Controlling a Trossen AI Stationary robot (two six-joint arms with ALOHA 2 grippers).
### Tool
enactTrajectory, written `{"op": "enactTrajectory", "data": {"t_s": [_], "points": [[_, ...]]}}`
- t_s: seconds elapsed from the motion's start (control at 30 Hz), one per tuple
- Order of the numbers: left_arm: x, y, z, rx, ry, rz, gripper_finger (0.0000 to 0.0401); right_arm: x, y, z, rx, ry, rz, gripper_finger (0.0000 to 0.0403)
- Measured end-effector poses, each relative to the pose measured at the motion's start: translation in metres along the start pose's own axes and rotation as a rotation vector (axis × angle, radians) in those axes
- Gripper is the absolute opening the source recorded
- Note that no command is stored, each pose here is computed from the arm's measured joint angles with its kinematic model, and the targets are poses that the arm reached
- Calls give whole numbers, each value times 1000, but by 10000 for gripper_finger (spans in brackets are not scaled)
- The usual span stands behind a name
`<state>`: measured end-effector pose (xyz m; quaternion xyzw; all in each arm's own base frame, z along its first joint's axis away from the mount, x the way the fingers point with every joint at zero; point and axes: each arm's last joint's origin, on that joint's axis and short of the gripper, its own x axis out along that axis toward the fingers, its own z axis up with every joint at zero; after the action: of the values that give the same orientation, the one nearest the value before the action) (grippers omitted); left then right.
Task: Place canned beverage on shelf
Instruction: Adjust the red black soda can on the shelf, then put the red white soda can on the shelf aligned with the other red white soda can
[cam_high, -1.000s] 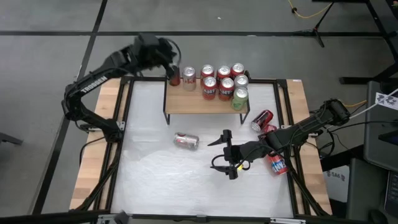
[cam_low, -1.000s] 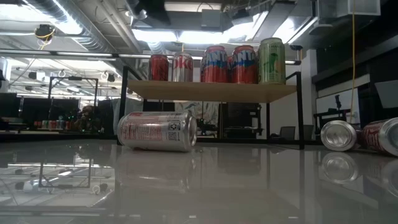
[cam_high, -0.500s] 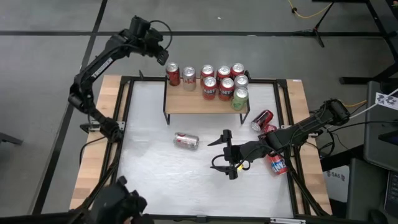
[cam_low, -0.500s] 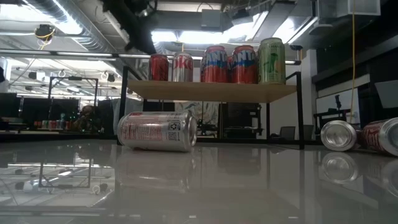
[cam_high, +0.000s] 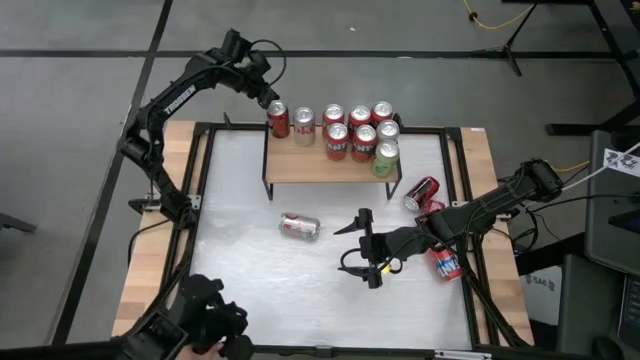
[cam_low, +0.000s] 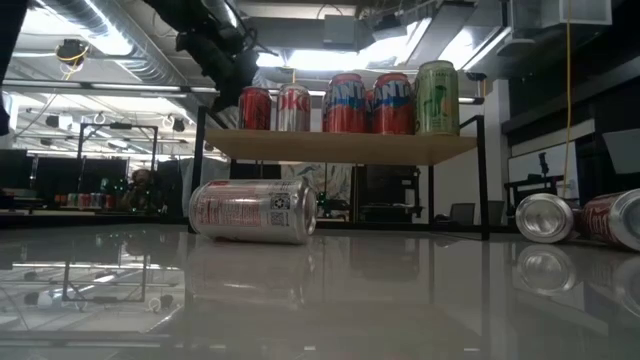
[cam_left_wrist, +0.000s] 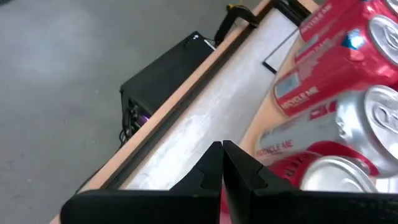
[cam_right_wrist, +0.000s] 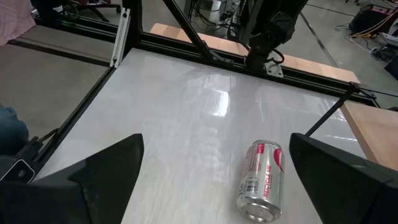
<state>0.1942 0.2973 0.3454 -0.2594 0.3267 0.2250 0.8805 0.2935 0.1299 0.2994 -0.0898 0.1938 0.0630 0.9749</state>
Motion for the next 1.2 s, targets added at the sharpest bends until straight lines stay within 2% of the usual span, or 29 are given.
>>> {"op": "enactTrajectory", "data": {"t_s": [0.33,0.73,1.0,1.2], "points": [[-1,-3,-13,4,123,-32,0,0,0,0,0,0,0,392],[3,-13,-13,43,128,-89,0,0,0,0,0,0,0,392],[1,-11,-13,53,140,7,0,0,0,0,0,1,0,392],[-21,-21,-13,83,99,90,0,0,0,0,0,0,0,392]]}}
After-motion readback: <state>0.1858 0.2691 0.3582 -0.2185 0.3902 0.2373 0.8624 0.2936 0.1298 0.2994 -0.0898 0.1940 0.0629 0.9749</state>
